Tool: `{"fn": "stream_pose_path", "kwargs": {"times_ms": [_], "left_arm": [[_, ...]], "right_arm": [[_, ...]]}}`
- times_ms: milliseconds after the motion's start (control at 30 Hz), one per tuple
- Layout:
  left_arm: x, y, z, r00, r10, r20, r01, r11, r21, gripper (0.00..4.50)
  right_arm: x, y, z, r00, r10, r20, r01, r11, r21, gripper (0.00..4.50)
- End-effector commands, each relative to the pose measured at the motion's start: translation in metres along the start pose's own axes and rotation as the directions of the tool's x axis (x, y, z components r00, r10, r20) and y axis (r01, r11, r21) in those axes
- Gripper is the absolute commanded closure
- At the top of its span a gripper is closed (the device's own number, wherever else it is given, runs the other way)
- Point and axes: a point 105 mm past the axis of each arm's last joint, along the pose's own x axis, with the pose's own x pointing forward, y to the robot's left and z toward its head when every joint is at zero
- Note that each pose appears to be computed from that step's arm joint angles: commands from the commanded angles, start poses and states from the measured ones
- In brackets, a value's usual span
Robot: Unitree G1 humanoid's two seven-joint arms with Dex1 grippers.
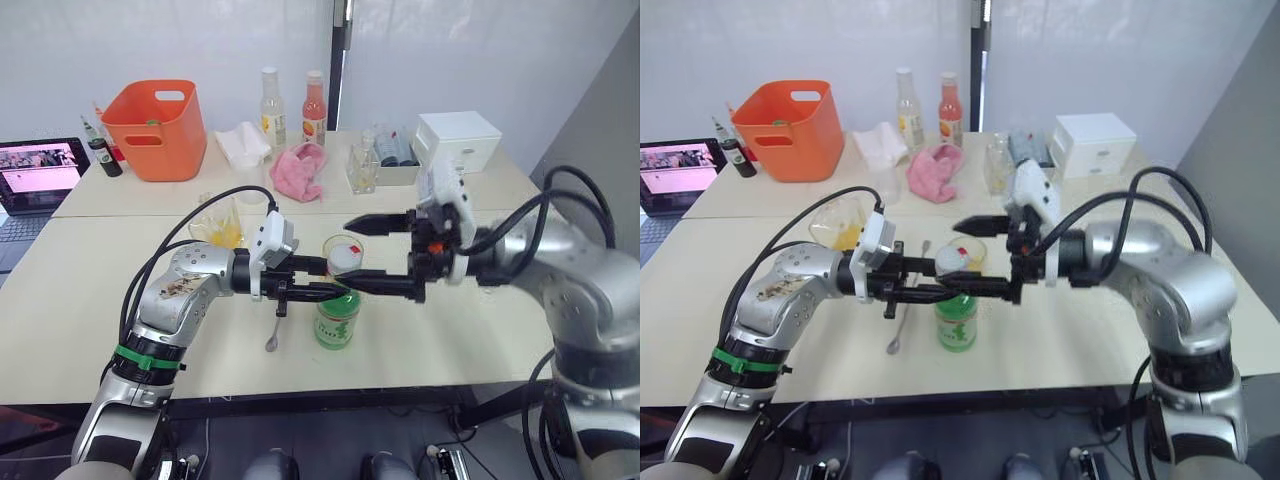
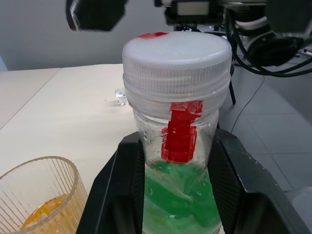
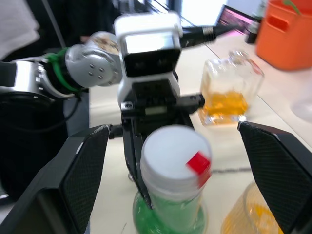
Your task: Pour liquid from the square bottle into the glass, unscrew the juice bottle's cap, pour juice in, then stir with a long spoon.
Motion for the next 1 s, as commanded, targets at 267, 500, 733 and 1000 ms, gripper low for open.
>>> {"fn": "stream_pose_path", "kwargs": {"times_ms": [267,500,733,1000], "left_arm": [[0.003,-0.001,0.000,1.000,-0.023,-0.007,0.023,1.000,-0.002,3.08],[0.004,0.000,0.000,0.999,-0.032,-0.008,0.032,0.999,-0.001,3.08],[0.004,-0.001,-0.001,0.999,-0.036,-0.011,0.036,0.999,-0.001,3.08],[0.003,-0.003,-0.002,0.999,-0.039,-0.021,0.039,0.999,0.002,3.08]], "right_arm": [[-0.001,0.009,-0.003,0.956,-0.292,0.025,0.288,0.952,0.100,0.03],[0.001,0.011,-0.006,0.953,-0.303,0.005,0.301,0.946,0.118,0.54],[0.002,0.011,-0.007,0.951,-0.310,0.010,0.307,0.944,0.125,2.77],[0.005,0.020,0.003,0.988,-0.136,0.071,0.129,0.988,0.087,2.79]]}}
